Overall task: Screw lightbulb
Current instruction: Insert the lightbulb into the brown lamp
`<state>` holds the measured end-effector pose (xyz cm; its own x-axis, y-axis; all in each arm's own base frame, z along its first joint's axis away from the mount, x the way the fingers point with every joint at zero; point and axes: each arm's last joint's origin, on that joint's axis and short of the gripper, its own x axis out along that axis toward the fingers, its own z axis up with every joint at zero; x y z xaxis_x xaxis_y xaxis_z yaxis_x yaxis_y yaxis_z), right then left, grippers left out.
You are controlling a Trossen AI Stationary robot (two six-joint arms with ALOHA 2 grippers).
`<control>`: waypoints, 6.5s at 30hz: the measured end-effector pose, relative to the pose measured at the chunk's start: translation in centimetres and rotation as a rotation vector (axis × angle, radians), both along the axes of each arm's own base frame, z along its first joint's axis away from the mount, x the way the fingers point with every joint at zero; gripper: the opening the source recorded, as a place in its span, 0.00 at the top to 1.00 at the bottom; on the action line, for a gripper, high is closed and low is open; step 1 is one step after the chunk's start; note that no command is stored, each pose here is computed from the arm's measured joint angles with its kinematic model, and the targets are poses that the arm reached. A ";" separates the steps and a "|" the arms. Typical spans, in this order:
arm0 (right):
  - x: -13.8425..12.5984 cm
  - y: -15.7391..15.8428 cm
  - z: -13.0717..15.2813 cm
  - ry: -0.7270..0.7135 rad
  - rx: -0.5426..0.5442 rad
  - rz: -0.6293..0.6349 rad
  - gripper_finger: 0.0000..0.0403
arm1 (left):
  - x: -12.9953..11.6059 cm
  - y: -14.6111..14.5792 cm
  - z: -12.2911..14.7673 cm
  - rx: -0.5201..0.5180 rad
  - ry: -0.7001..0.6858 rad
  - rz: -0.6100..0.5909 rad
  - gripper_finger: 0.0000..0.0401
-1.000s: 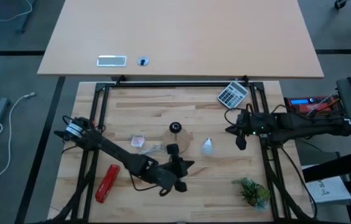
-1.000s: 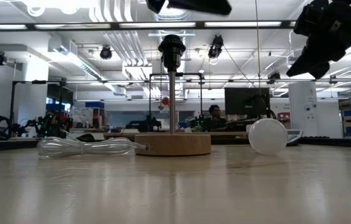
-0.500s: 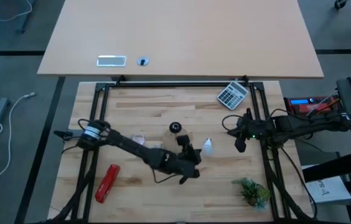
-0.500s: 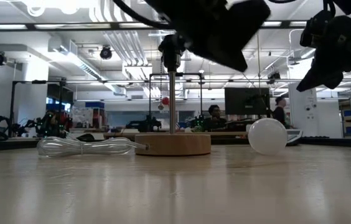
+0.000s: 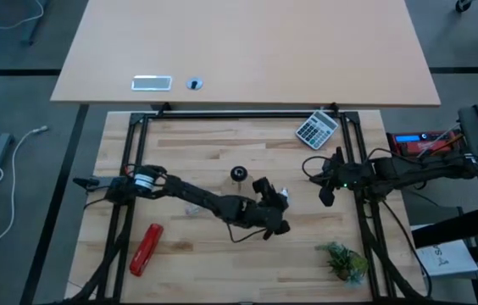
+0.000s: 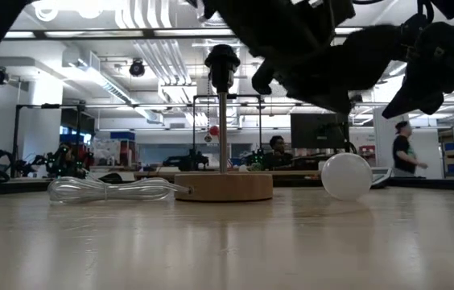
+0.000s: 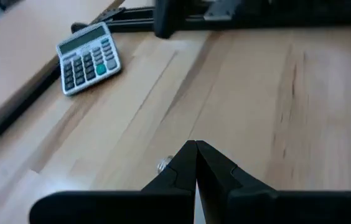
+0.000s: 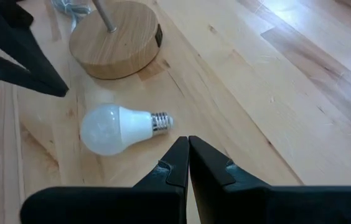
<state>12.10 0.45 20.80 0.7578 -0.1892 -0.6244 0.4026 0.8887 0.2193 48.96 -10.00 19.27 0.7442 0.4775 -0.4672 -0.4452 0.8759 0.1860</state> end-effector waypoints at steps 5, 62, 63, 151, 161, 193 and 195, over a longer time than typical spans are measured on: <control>0.0 0.0 0.0 -0.001 0.006 -0.005 0.98 | 0.3 1.2 0.5 -0.164 0.009 -0.030 0.94; 0.0 0.0 0.0 -0.002 0.016 -0.010 0.98 | 1.0 3.3 -4.0 -0.446 0.127 -0.137 0.47; 0.0 0.0 0.0 0.000 0.017 -0.009 0.98 | 0.9 3.2 -3.9 -0.442 0.140 -0.142 0.47; -0.1 0.0 -0.7 0.020 0.028 -0.022 0.98 | -0.9 1.0 -3.4 -0.329 0.350 -0.275 0.39; -0.1 0.0 -0.7 0.020 0.028 -0.022 0.98 | -1.5 -0.2 -1.0 -0.317 0.412 -0.286 0.39; 1.2 0.6 0.1 -0.084 -0.029 0.156 0.98 | -9.6 -7.4 8.5 -0.354 1.001 -0.392 0.41; 1.4 0.6 -0.1 -0.064 -0.043 0.154 0.98 | -10.0 -7.9 8.9 -0.365 0.998 -0.416 0.41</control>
<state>13.47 1.09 20.65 0.8179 -0.0928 -0.5678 0.2470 0.9480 0.2009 38.91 -17.87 28.21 0.0317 -0.0051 -0.9995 0.0957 0.9954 -0.0020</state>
